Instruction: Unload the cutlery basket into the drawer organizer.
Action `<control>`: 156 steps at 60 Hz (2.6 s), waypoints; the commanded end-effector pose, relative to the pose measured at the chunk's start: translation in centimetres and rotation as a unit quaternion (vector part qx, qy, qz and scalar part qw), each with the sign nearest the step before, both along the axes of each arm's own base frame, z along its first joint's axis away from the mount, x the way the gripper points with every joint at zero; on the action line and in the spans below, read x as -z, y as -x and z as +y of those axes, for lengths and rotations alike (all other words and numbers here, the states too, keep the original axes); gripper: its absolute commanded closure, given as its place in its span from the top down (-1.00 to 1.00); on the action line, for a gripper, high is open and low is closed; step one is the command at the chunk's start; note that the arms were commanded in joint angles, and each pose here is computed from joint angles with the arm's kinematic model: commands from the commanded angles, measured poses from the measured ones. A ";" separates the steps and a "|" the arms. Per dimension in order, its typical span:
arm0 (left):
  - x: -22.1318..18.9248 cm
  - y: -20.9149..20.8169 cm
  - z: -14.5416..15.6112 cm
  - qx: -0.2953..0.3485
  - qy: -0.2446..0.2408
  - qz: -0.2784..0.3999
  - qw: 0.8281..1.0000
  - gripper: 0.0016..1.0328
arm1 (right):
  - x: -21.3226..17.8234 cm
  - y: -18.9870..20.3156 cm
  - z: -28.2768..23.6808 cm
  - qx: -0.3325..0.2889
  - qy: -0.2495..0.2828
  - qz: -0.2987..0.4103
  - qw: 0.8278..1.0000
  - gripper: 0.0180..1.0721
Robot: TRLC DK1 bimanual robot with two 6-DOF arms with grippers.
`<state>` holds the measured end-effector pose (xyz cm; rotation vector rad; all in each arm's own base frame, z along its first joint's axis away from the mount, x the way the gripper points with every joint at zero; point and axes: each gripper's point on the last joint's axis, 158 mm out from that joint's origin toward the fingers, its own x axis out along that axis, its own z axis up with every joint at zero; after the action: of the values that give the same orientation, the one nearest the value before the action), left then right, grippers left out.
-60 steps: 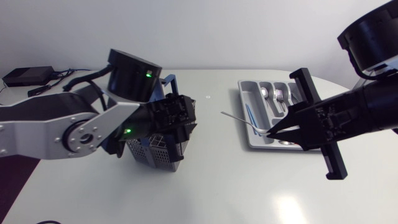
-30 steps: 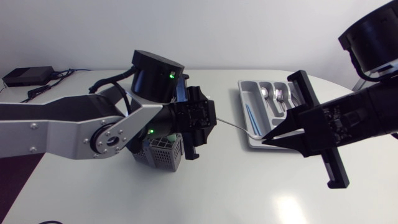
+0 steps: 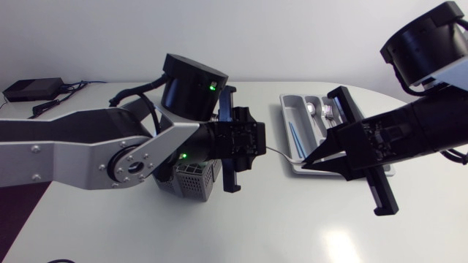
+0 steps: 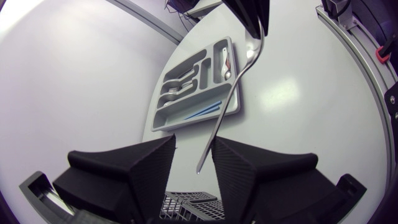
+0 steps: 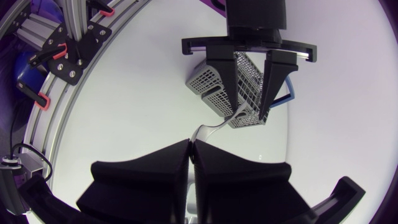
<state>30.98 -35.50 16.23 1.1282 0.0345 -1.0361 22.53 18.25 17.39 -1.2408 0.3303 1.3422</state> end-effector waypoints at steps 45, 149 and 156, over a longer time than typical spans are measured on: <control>1.2 0.3 -0.9 0.037 -0.006 0.018 0.999 -0.94 | -1.7 -1.8 -0.1 0.012 -0.031 -0.030 0.999 -0.23; -7.8 3.8 -1.1 0.107 0.258 0.342 0.897 -0.94 | -8.4 -6.0 3.5 0.122 -0.374 0.157 0.906 -0.05; -7.4 4.0 -1.2 0.111 0.254 0.352 0.894 -0.94 | -9.1 -5.8 3.8 0.111 -0.381 0.166 0.903 -0.15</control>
<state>27.31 -36.26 24.26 0.2675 0.1704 -1.4837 28.23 21.60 25.36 -0.3403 0.1544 1.2726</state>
